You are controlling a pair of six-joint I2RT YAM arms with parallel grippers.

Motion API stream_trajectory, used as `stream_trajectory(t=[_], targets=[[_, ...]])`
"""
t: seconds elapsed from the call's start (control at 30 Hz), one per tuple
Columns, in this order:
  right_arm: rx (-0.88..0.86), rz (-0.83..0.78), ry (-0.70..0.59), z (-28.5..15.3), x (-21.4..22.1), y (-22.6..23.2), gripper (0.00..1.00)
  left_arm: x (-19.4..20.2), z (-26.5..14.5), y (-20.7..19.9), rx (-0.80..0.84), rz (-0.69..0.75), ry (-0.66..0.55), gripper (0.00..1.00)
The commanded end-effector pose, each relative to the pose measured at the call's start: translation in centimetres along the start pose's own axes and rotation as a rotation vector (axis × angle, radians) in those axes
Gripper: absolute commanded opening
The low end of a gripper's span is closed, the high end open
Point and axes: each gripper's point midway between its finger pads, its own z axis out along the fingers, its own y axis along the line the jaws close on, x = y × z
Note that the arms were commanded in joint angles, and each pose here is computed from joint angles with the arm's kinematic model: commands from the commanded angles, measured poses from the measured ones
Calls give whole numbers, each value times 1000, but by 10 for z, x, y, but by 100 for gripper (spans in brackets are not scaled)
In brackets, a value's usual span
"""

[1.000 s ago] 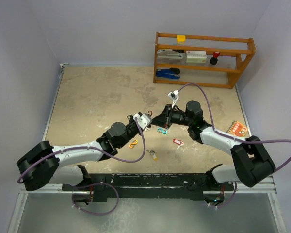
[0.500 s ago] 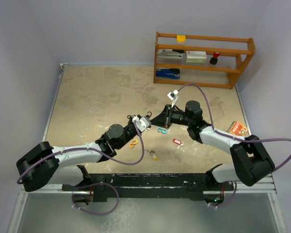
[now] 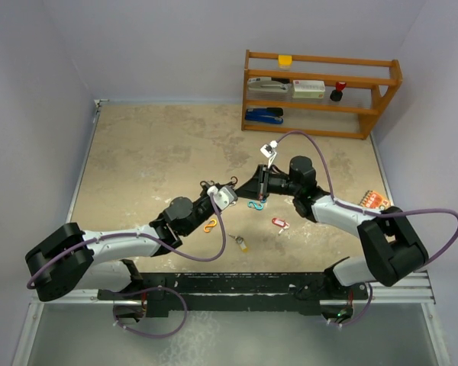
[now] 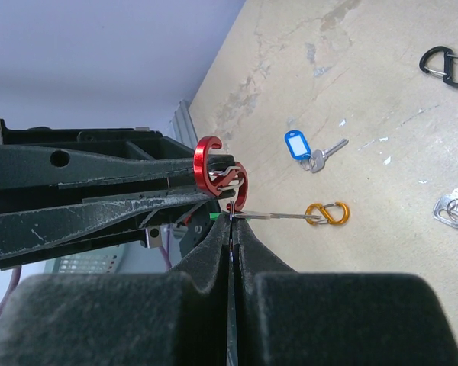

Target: Put the keys on the keyring

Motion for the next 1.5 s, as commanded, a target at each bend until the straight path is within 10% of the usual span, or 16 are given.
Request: stream_trajectory(t=[0.0, 0.37, 0.6, 1.03, 1.47], targets=[[-31, -41, -51, 3, -25, 13, 0, -36, 1, -4, 28, -13, -126, 0], [-28, -27, -39, 3, -23, 12, 1, -37, 2, 3, -18, -38, -120, 0], [-18, -29, -37, 2, -22, 11, 28, -45, -3, 17, -84, -74, -129, 0], [77, -73, -63, -8, -27, 4, 41, -34, -8, 50, -273, -140, -67, 0], [566, -287, -227, -66, -64, -38, 100, 16, -15, 134, -600, -305, 103, 0]])
